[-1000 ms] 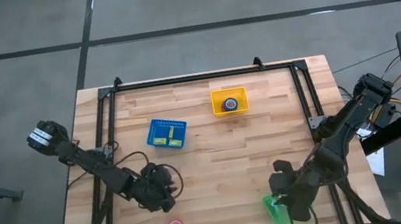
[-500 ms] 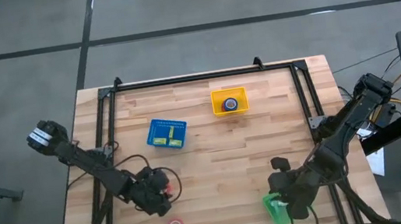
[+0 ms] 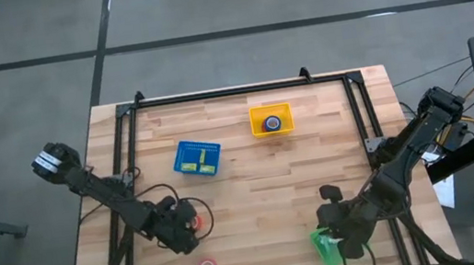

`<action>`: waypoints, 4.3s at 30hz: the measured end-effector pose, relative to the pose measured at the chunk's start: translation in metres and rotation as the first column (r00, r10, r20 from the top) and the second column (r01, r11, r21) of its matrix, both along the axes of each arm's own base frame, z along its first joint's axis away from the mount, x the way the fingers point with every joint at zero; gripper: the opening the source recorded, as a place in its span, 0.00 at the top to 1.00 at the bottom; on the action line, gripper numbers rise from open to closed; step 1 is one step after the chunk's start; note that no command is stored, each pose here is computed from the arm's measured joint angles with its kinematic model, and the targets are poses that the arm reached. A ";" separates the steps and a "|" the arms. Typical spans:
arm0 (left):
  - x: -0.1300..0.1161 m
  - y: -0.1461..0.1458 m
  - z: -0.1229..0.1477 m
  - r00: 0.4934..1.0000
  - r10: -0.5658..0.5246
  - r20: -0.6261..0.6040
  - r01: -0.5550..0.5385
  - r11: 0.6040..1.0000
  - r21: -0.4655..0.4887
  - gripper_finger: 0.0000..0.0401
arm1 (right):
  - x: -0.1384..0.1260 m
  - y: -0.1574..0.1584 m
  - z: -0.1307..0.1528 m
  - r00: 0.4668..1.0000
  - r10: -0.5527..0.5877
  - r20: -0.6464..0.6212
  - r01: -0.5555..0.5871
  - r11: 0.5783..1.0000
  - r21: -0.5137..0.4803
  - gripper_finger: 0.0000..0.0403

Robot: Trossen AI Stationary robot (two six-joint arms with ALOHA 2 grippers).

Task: Pick and place Stapler, Stapler remover, tape
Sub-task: Put the orange tape into the yellow bin

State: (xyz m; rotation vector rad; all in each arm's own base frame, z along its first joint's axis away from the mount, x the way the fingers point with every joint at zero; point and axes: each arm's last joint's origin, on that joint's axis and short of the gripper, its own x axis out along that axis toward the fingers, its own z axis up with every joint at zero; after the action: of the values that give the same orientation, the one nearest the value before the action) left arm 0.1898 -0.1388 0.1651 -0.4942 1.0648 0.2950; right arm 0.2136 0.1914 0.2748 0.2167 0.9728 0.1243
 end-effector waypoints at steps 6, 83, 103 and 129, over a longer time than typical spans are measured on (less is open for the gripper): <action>0.003 -0.003 -0.009 0.999 -0.026 -0.019 0.026 0.999 0.022 0.53 | 0.000 0.000 0.000 1.000 -0.001 0.002 0.001 1.000 0.000 0.82; 0.071 -0.037 0.091 0.632 -0.416 0.654 0.142 0.892 0.430 0.87 | 0.068 -0.026 -0.034 0.898 -0.115 0.426 0.320 0.835 -0.449 0.72; 0.073 -0.039 0.097 0.566 -0.474 0.674 0.178 0.869 0.462 0.89 | 0.100 -0.030 -0.024 0.826 0.043 0.562 0.317 0.789 -0.526 0.54; 0.074 -0.043 0.117 0.354 -0.557 0.751 0.229 0.830 0.508 0.88 | 0.123 -0.013 -0.023 0.668 0.264 0.695 0.203 0.835 -0.512 0.55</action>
State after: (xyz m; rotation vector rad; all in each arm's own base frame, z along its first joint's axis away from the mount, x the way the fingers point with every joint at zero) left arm 0.2634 -0.1815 0.2820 -0.0107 0.0323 -0.2563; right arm 0.3365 0.1788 0.2520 -0.3910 0.1340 -0.0490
